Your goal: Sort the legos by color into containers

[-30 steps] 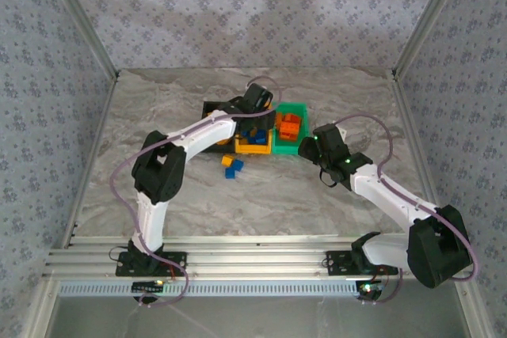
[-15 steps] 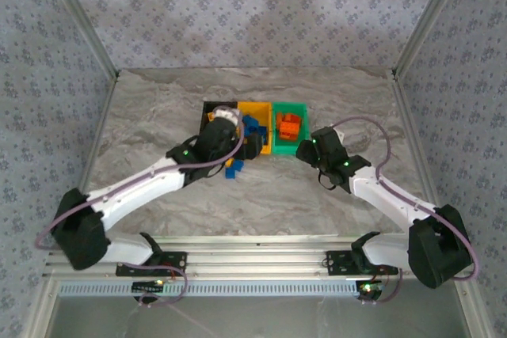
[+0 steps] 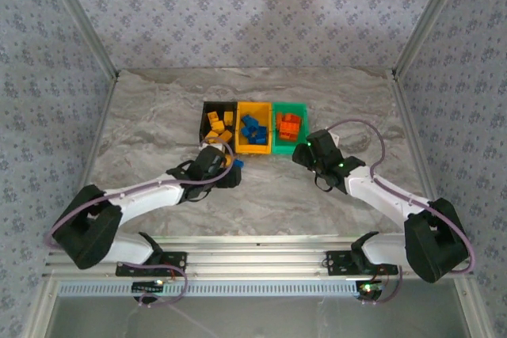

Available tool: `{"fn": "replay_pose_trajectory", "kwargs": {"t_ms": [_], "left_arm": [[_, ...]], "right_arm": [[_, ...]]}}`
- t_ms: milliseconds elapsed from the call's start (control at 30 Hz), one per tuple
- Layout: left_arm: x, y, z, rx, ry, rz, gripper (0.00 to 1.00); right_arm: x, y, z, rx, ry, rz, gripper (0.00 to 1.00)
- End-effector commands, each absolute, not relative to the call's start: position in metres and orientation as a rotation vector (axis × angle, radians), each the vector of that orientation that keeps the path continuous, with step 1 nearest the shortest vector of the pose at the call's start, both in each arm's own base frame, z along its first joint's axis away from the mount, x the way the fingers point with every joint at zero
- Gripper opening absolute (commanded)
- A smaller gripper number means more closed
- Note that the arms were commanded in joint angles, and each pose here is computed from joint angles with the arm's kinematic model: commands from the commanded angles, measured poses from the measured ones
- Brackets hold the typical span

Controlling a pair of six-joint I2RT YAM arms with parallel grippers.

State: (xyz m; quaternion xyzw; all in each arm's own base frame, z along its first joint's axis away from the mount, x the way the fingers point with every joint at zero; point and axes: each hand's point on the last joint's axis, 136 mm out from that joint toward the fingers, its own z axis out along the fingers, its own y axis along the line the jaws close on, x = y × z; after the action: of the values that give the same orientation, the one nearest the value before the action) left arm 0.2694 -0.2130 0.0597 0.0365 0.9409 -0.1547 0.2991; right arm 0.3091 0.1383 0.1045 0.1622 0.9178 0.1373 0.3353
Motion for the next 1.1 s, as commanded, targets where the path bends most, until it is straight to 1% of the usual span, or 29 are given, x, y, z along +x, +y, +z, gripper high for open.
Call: {"fn": "replay_pose_trajectory", "kwargs": {"t_ms": [0, 100, 200, 367, 467, 700, 800, 933, 1067], "left_arm": [[0.278, -0.233, 0.064, 0.167, 2.476, -0.47, 0.89], [0.282, -0.237, 0.056, 0.207, 2.49, -0.418, 0.88], [0.288, -0.236, 0.049, 0.23, 2.494, -0.349, 0.83], [0.298, -0.238, 0.04, 0.269, 2.499, -0.277, 0.7], [0.297, -0.237, 0.035, 0.275, 2.517, -0.259, 0.58], [0.285, -0.23, 0.024, 0.279, 2.551, -0.215, 0.44], [0.28, -0.225, 0.022, 0.272, 2.56, -0.205, 0.37], [0.272, -0.222, 0.033, 0.26, 2.549, -0.224, 0.32], [0.264, -0.231, 0.072, 0.274, 2.487, -0.297, 0.32]], "right_arm": [[0.307, 0.134, 0.109, 0.436, 2.384, 0.338, 0.76], [0.306, 0.132, 0.11, 0.441, 2.381, 0.338, 0.76], [0.307, 0.132, 0.111, 0.443, 2.379, 0.34, 0.76], [0.307, 0.131, 0.111, 0.443, 2.379, 0.342, 0.76], [0.306, 0.13, 0.111, 0.446, 2.381, 0.339, 0.76], [0.308, 0.128, 0.112, 0.454, 2.37, 0.341, 0.76], [0.309, 0.128, 0.112, 0.457, 2.37, 0.343, 0.76], [0.308, 0.127, 0.113, 0.458, 2.37, 0.344, 0.76], [0.308, 0.127, 0.113, 0.46, 2.366, 0.348, 0.76]]}}
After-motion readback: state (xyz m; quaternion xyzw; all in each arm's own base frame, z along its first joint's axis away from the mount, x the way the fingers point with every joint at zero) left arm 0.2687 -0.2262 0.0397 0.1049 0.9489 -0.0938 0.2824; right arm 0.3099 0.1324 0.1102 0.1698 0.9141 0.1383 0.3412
